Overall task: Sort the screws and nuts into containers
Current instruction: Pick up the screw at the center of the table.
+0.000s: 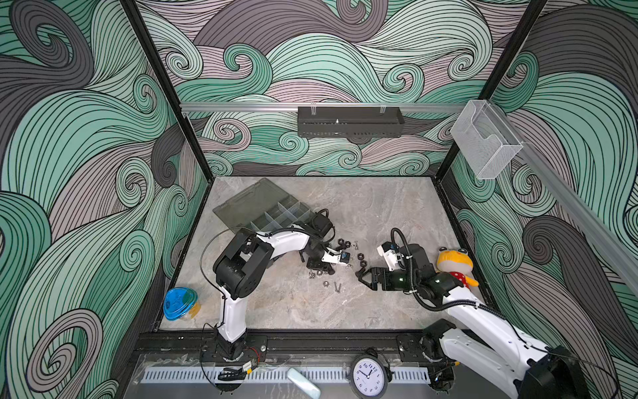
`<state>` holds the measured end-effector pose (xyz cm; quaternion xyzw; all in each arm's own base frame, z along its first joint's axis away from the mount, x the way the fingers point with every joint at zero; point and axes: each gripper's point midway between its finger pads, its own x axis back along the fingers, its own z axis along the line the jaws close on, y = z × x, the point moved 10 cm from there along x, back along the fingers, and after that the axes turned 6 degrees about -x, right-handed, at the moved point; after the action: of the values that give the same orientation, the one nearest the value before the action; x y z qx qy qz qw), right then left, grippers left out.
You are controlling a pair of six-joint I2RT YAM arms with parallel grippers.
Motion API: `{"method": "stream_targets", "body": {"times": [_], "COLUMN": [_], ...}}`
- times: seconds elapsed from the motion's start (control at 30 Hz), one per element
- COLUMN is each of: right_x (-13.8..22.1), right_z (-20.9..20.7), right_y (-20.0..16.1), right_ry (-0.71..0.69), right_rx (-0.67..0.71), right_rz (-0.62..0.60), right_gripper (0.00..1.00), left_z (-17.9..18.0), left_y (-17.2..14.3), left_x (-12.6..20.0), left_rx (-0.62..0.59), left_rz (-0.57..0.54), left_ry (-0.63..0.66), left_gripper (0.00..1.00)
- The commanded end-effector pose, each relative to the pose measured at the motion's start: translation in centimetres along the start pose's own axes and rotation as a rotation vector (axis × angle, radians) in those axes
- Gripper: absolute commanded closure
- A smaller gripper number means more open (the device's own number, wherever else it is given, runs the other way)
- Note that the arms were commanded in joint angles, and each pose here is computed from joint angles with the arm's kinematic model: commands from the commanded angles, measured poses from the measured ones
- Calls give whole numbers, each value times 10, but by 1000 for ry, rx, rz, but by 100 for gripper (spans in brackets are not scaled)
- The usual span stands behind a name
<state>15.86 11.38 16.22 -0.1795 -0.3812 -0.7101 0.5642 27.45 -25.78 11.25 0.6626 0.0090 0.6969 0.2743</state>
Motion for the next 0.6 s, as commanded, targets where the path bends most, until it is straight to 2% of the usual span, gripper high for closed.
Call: {"method": "stream_targets", "body": {"times": [0.0,0.3,0.57], "right_x": [1,2,2], "right_z": [3,3,3], "right_y": [4,3,3], "right_ry": [15,14,13], "right_rx": [18,15,15], "right_rz": [-12,-15,-13], "right_gripper": [1,0,0], "left_z": [-5,-3,-8], "left_y": [6,9,14], "left_x": [1,-2,-5], "left_rx": [-27,-62,-93], "left_rz": [-14,-5,-35], "left_ry": [-24,-44,-77], "left_gripper": [62,57,60]}}
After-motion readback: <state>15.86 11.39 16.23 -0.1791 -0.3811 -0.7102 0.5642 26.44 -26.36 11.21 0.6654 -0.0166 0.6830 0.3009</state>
